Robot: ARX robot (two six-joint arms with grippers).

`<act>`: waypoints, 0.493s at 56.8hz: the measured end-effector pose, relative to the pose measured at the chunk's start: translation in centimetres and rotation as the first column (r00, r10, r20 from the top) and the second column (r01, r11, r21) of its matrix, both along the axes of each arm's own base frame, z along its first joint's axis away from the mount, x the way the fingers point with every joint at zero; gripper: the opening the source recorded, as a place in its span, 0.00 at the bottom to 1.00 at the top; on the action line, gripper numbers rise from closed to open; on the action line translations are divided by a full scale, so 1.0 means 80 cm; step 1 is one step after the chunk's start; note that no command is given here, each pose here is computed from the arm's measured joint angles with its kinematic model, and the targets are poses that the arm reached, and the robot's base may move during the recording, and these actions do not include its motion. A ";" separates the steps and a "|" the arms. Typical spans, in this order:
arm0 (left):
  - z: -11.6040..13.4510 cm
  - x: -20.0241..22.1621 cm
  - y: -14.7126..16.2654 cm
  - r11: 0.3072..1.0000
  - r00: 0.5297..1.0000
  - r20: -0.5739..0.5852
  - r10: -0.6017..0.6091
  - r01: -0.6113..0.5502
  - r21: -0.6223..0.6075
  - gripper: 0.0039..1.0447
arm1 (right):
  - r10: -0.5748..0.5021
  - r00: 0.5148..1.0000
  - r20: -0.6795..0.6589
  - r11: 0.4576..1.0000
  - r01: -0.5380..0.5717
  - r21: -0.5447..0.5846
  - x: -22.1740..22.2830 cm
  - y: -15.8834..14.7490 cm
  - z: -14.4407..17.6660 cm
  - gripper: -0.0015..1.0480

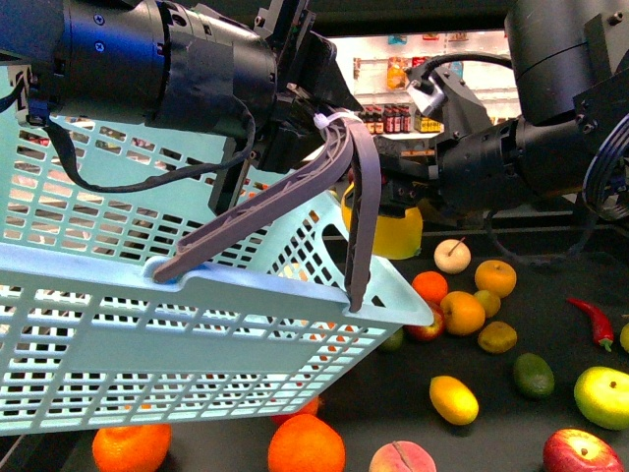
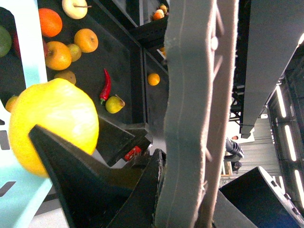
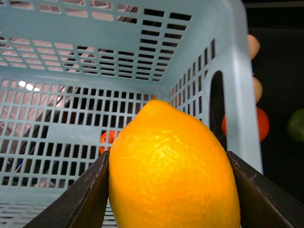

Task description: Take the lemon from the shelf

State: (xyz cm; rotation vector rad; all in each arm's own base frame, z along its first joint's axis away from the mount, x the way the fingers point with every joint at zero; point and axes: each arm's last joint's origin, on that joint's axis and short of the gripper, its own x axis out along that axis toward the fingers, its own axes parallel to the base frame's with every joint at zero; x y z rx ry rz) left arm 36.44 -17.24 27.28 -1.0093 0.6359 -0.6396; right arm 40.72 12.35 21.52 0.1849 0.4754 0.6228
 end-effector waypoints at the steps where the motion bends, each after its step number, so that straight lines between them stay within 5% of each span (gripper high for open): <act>1: 0.000 0.000 0.000 1.000 1.000 0.000 0.000 0.000 0.000 0.08 | 0.003 1.000 -0.001 1.000 -0.003 0.000 0.000 0.001 0.000 0.62; 14: 0.000 0.000 0.000 1.000 1.000 -0.001 -0.008 0.008 -0.002 0.08 | 0.020 1.000 -0.017 1.000 -0.020 0.013 -0.004 0.004 -0.002 0.93; 28: 0.000 0.000 0.000 1.000 1.000 -0.002 -0.003 0.003 -0.003 0.08 | -0.044 0.998 0.037 0.998 0.042 0.048 0.002 -0.031 0.013 0.93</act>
